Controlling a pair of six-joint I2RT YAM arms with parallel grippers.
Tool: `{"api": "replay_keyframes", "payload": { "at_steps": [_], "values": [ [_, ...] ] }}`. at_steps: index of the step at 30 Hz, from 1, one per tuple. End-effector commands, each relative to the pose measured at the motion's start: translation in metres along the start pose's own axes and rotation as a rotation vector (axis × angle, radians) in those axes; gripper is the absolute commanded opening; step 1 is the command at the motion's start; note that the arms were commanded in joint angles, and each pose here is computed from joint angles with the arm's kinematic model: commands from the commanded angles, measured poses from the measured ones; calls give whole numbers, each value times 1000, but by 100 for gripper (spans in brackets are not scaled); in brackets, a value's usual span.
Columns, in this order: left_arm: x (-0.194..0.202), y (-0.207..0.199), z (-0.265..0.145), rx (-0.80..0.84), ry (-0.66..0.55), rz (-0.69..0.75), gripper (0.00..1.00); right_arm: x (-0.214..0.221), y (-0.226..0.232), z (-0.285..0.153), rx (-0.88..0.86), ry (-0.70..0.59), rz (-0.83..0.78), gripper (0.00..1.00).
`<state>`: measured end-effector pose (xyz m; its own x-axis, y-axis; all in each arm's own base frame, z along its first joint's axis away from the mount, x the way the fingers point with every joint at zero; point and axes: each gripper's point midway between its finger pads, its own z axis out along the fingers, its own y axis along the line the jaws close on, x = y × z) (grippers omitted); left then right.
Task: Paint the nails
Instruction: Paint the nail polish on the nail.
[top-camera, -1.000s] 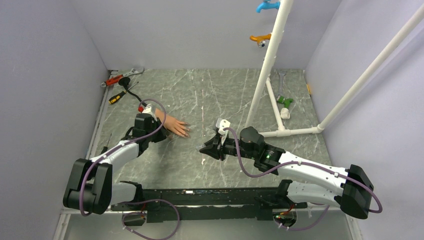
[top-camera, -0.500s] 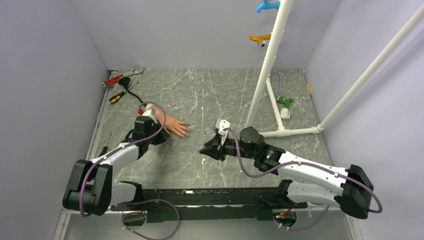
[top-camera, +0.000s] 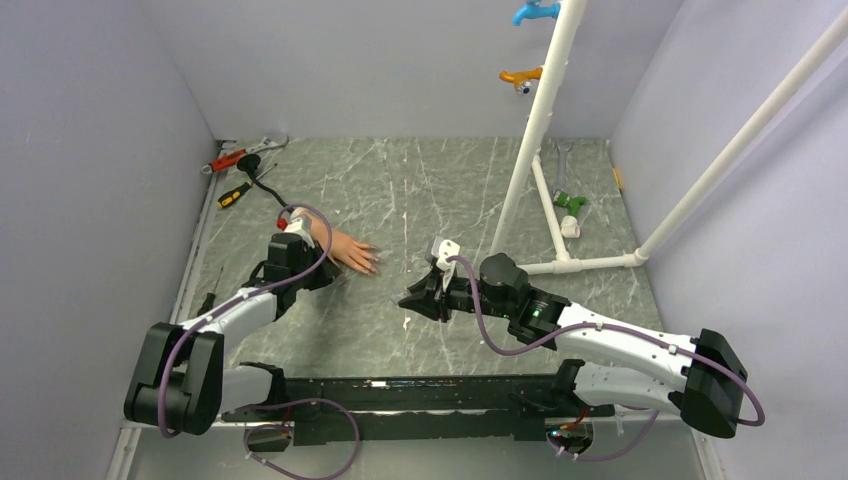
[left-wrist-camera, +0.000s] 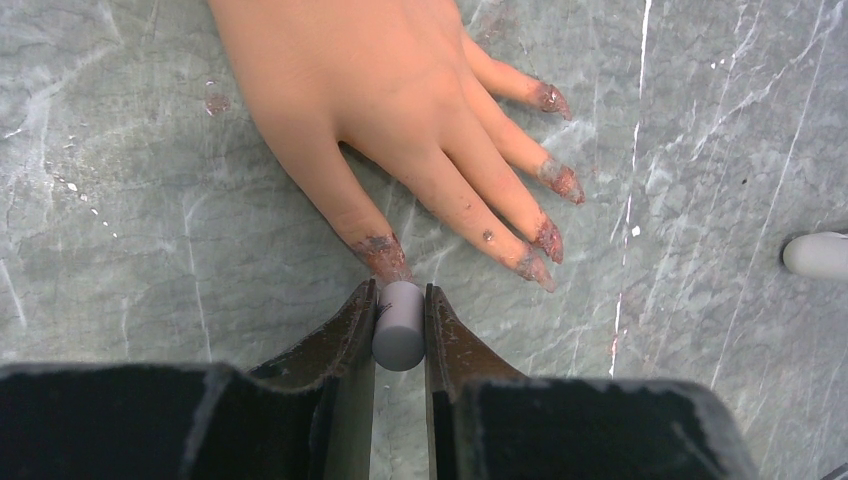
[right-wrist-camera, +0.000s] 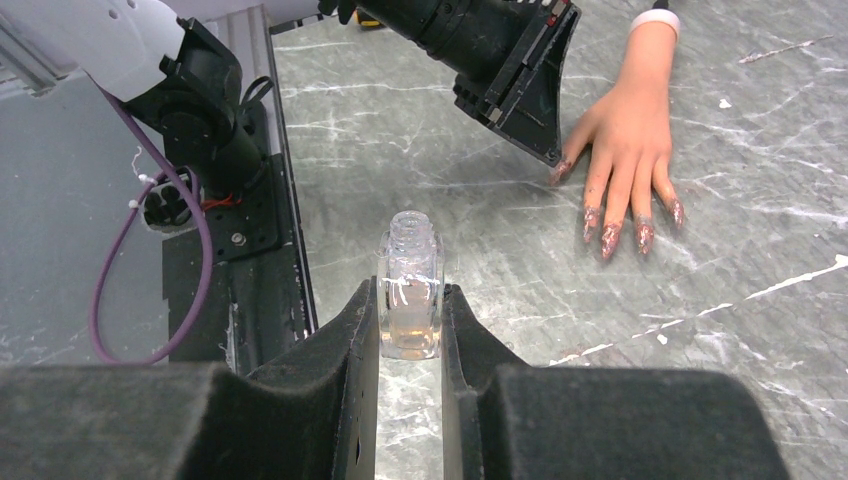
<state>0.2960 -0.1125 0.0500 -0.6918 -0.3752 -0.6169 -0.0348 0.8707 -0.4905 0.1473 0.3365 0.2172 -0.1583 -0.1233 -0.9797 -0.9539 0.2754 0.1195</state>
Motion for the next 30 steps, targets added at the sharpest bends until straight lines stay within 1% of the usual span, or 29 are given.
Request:
{"api": "replay_keyframes", "payload": {
  "at_steps": [1, 10, 20, 26, 30],
  "values": [
    [-8, -11, -2, 56, -32, 13, 0, -24, 5, 2, -22, -79, -19, 0],
    [-4, -13, -3, 76, -31, 14, 0, -25, 5, 2, -24, -81, -18, 0],
    [-10, -23, -8, 112, -41, 19, 0, -25, 6, 2, -27, -83, -21, 0],
    [-18, -36, -18, 144, -53, 15, 0, -25, 5, 0, -21, -88, -26, 0],
    [-24, -42, -32, 147, -60, 27, 0, -25, 5, -2, -16, -90, -30, 0]
  ]
}}
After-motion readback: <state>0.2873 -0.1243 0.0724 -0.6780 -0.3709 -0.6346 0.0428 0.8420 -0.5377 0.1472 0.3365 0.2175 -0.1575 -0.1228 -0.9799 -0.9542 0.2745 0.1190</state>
